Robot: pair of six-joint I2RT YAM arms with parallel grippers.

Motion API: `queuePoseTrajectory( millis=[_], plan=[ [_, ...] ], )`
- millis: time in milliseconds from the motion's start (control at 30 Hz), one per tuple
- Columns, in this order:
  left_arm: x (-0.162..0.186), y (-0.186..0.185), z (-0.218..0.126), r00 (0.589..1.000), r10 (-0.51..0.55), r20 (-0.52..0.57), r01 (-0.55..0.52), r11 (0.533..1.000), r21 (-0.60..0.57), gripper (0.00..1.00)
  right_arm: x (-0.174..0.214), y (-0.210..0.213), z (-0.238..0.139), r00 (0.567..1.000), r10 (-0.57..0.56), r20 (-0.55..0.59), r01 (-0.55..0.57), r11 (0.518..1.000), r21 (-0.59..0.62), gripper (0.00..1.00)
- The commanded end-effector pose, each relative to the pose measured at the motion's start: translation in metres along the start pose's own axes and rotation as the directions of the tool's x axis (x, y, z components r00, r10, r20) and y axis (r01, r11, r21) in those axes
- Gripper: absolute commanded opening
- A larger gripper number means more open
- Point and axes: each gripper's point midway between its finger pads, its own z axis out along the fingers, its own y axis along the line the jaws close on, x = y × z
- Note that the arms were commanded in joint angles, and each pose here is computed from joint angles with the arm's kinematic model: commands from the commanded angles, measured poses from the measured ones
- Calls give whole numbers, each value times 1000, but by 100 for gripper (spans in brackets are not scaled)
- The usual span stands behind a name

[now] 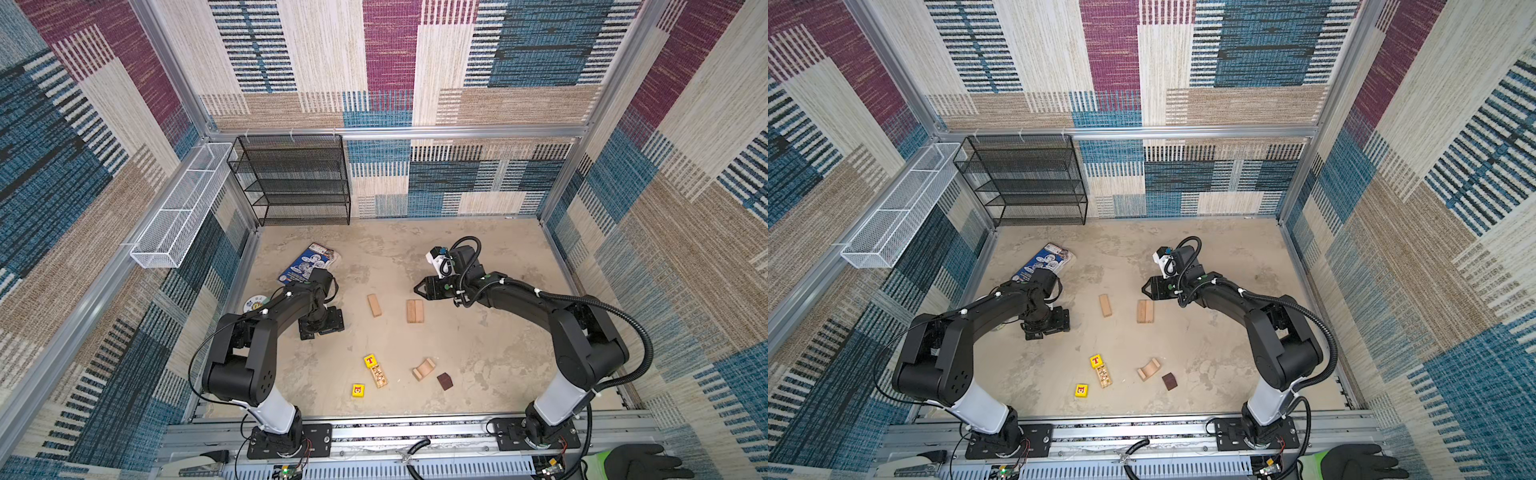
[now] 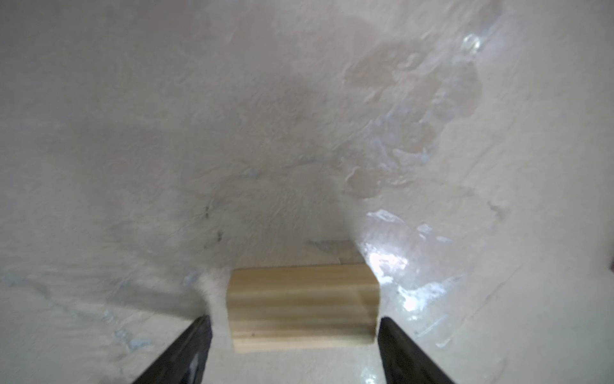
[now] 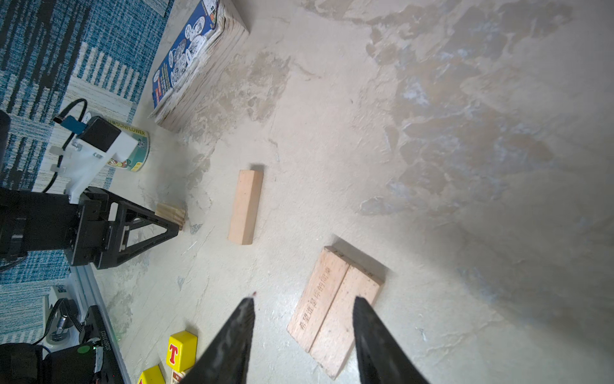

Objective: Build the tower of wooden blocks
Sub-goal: 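Lower the left gripper and close it on the pine block, then carry the pine block with the left gripper over the standing bars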

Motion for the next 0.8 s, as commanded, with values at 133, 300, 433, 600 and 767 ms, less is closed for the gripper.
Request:
queuePoseTrajectory(
  millis=[133,300,433,600,767],
  plan=[
    [-1,2,5,1000,11,-24,-12,1000,-20,72,0,2,4,1000,6,-4,-6,1000,-17,51],
    [1,4,6,999,16,-30,-17,999,-28,62,2,1,7,1000,14,-11,-14,1000,-23,51],
    [0,5,1,1000,20,-8,-20,999,-27,57,3,0,7,1000,14,-12,-14,1000,-18,51],
    [-1,4,-3,1000,30,8,-30,999,-19,49,4,0,8,1000,17,-15,-17,1000,-19,51],
    [-2,4,-6,999,27,17,-27,1000,-16,49,4,0,6,1000,17,-9,-17,1000,-18,51]
  ],
)
